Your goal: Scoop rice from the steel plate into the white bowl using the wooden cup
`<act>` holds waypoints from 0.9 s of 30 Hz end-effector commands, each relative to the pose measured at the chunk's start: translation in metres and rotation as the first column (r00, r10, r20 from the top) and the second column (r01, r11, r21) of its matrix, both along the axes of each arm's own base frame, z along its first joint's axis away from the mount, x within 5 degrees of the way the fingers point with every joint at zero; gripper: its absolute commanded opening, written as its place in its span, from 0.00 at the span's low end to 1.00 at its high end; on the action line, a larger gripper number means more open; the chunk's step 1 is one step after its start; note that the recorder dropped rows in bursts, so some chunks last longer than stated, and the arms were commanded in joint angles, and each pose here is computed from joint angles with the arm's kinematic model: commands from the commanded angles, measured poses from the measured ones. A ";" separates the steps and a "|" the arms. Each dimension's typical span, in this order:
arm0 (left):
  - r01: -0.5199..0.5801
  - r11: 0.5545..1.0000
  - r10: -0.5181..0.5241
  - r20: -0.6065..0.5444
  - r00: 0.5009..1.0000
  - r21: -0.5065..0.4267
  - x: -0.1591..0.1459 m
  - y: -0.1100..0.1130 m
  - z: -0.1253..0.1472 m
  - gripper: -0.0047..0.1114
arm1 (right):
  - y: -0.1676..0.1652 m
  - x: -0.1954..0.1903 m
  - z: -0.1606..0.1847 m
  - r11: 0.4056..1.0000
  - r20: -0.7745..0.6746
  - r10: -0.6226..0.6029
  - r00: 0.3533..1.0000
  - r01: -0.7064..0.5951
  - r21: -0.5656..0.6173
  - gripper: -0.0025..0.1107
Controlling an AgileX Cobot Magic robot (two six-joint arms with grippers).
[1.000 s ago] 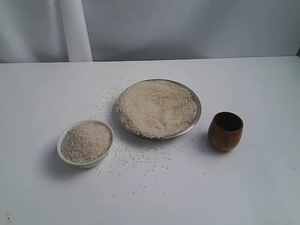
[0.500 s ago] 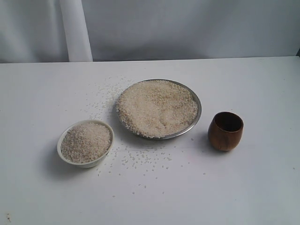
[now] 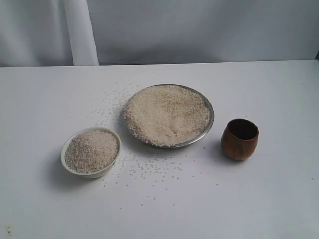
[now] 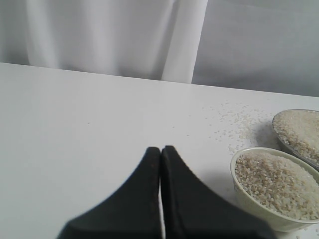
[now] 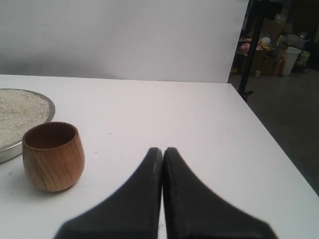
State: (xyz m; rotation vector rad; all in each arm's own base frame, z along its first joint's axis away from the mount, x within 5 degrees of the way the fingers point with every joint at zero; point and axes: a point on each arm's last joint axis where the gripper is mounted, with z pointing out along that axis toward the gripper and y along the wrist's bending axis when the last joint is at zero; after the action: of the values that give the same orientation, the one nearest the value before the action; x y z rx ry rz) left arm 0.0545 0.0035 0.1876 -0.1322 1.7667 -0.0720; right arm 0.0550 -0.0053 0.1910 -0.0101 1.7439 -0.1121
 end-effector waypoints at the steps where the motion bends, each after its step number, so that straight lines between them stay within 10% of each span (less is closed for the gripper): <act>1: 0.007 1.000 -0.007 0.006 1.000 -0.010 0.000 -0.001 0.000 0.04 | -0.001 0.000 -0.002 1.000 -0.013 -0.012 1.000 0.012 -0.023 0.02; 27: 0.007 1.000 -0.007 0.006 1.000 -0.010 0.000 -0.001 0.000 0.04 | -0.001 -0.001 -0.007 1.000 -0.063 -0.015 0.998 0.016 0.020 0.02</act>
State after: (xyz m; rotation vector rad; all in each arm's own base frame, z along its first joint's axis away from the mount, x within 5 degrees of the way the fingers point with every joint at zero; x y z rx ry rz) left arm 0.0545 0.0035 0.1876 -0.1322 1.7667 -0.0720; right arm 0.0539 -0.0057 0.1851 0.0089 1.8051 -0.1019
